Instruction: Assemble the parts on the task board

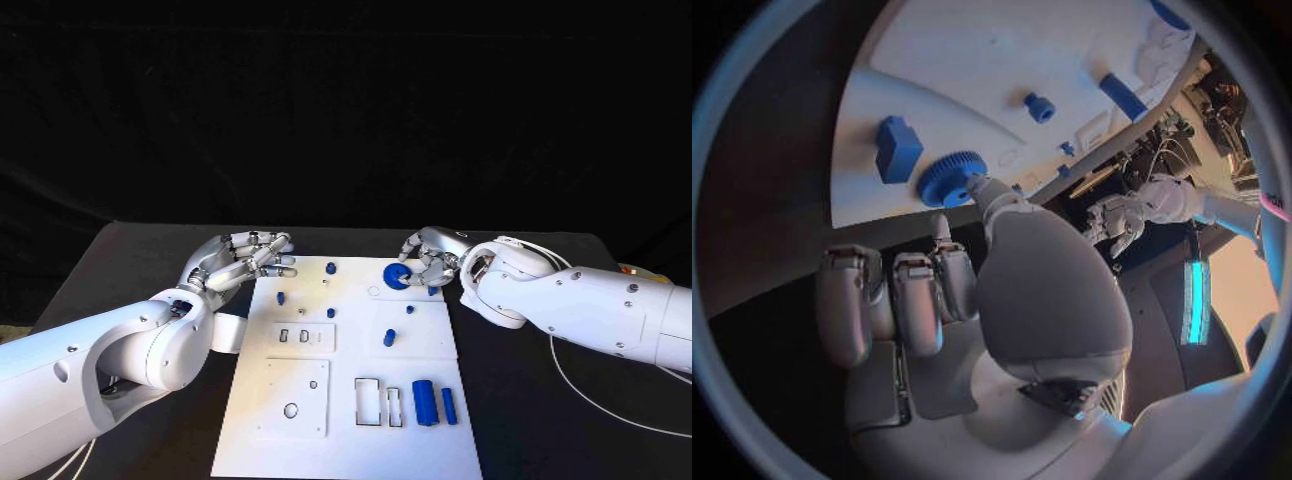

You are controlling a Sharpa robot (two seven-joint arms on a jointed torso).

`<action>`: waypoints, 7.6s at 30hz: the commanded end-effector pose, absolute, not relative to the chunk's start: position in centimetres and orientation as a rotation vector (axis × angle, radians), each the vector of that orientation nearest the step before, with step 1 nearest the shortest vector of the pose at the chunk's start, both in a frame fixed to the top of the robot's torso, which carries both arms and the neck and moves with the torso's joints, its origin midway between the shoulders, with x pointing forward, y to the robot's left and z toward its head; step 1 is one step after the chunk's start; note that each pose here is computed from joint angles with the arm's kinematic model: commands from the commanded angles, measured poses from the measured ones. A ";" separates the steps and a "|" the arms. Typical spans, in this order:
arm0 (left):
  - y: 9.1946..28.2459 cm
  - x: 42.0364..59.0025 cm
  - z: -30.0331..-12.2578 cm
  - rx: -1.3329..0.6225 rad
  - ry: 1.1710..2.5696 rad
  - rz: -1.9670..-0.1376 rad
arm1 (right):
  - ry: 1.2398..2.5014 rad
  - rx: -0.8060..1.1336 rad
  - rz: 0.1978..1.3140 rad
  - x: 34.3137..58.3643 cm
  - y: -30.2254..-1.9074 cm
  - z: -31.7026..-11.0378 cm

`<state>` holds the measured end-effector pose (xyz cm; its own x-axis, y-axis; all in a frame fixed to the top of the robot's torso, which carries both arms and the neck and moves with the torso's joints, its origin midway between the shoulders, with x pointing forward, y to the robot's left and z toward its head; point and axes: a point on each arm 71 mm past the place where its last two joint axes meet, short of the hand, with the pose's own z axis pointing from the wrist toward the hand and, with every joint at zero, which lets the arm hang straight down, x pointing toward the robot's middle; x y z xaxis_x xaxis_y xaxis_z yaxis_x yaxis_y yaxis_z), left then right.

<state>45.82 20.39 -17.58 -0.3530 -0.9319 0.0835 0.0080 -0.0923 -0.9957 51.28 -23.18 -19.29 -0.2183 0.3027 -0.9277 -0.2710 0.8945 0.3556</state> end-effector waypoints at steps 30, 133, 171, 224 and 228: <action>20.1 45.9 -17.6 -1.057 1.421 -1.576 | 1.667 -0.091 0.487 50.8 -22.1 -20.1; 20.0 46.0 -17.6 -1.058 1.428 -1.575 | 1.486 -0.341 0.579 49.5 -9.0 -20.9; 20.3 46.1 -17.7 -1.062 1.425 -1.565 | 1.455 -0.217 0.681 49.0 -12.4 -19.5; 20.6 46.4 -18.0 -1.063 1.422 -1.560 | 1.684 0.059 0.711 48.5 -28.4 -21.9; 20.6 46.4 -18.0 -1.064 1.422 -1.559 | 1.689 0.060 0.710 48.6 -28.2 -22.1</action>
